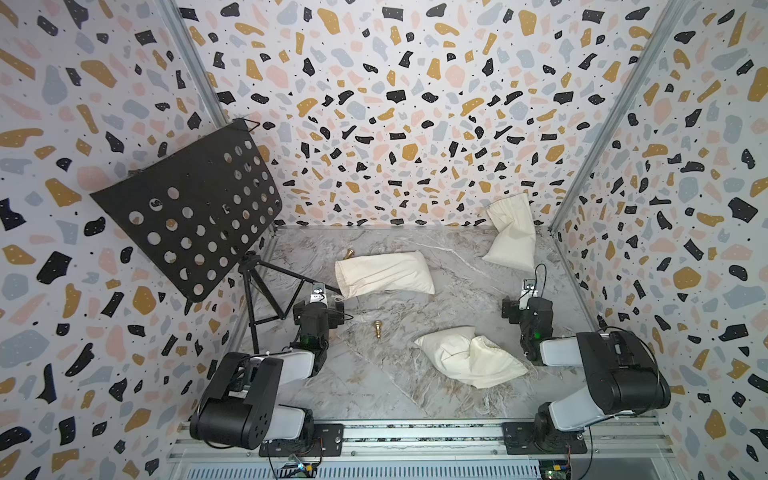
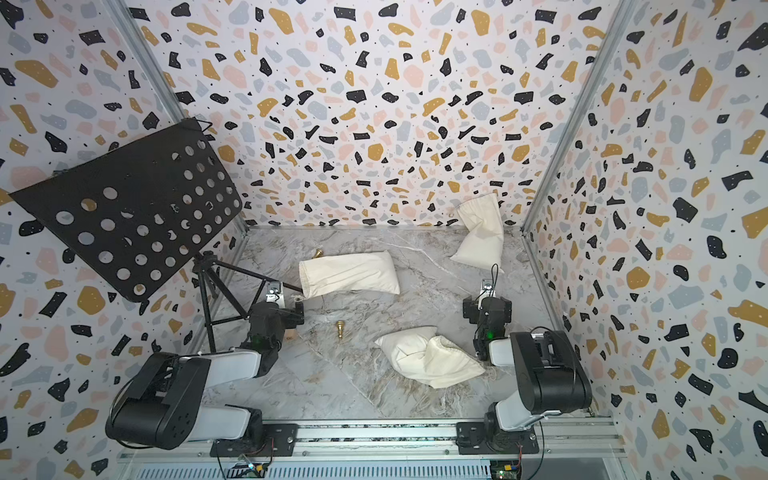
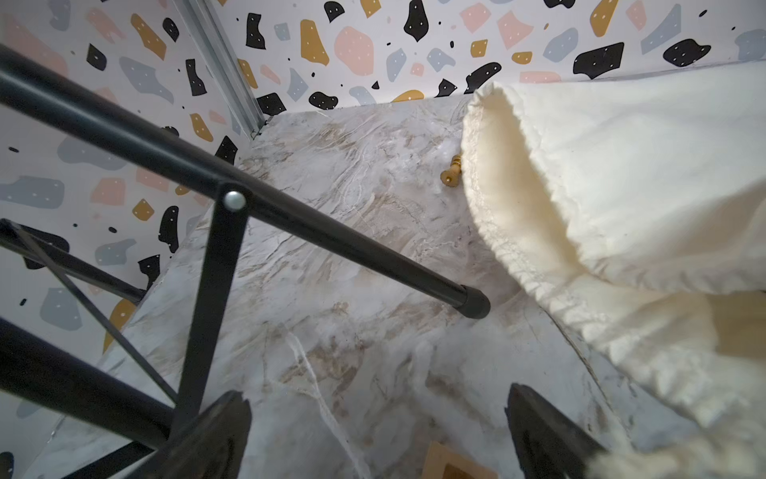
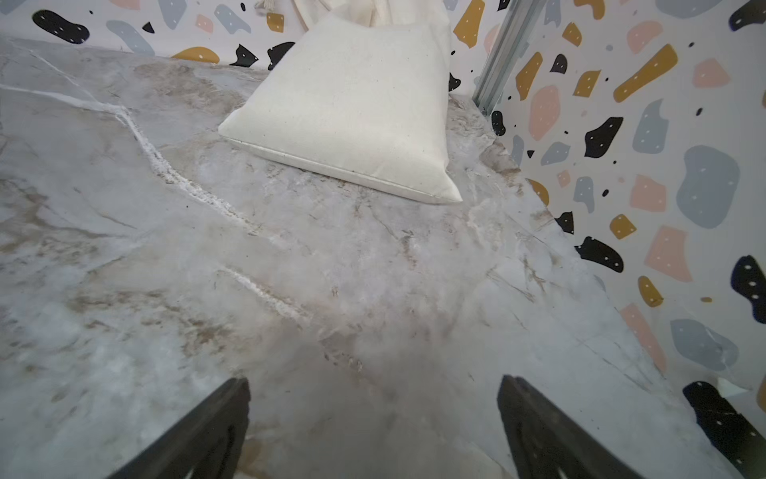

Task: Close the soil bag
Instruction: Adjust the soil bag at the center of the board.

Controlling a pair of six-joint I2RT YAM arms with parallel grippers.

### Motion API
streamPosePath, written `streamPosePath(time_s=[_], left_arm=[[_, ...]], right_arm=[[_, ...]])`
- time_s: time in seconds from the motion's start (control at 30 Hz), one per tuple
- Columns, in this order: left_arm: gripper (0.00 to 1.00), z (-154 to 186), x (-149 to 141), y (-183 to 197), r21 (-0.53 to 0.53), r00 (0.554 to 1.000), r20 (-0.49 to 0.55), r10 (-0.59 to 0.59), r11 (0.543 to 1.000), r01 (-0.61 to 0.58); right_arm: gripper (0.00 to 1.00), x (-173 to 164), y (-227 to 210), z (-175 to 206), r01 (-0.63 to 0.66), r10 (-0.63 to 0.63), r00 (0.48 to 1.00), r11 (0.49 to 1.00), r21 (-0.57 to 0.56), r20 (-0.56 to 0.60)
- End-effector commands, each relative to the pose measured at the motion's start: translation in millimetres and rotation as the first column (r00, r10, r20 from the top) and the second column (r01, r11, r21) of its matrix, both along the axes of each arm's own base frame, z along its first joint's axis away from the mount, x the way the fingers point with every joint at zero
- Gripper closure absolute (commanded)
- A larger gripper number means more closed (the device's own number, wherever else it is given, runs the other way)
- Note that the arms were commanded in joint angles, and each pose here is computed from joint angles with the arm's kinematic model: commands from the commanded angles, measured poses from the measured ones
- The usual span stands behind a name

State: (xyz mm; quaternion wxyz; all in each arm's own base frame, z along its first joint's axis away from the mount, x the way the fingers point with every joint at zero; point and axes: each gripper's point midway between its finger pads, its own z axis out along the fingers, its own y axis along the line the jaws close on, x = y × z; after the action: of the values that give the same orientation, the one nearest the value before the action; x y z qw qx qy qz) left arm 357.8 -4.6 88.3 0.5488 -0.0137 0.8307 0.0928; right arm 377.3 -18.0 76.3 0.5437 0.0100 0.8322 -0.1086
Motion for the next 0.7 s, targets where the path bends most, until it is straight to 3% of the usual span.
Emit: streamPosePath(time_s=[0.0,0.47,0.67], left_arm=[[0.00,14.7,8.4,-3.9,-0.005,0.999,0.047,-0.011,1.000,0.011],[0.00,15.3,8.8,-3.8,-0.015,0.999,0.049,-0.016,1.000,0.017],[0.00,52.1,-2.7,19.6,0.001,0.992,0.001,0.124,0.992,-0.124]], right_arm=[[0.00,2.5,-1.3,9.8,0.009,-0.010,0.999,1.000,0.006,0.037],[0.00,3.4,-0.3,9.4,0.002,-0.003,0.999,1.000,0.007,0.033],[0.00,-0.9,1.5,26.4,-0.005,0.005,1.000,1.000,0.007,0.027]])
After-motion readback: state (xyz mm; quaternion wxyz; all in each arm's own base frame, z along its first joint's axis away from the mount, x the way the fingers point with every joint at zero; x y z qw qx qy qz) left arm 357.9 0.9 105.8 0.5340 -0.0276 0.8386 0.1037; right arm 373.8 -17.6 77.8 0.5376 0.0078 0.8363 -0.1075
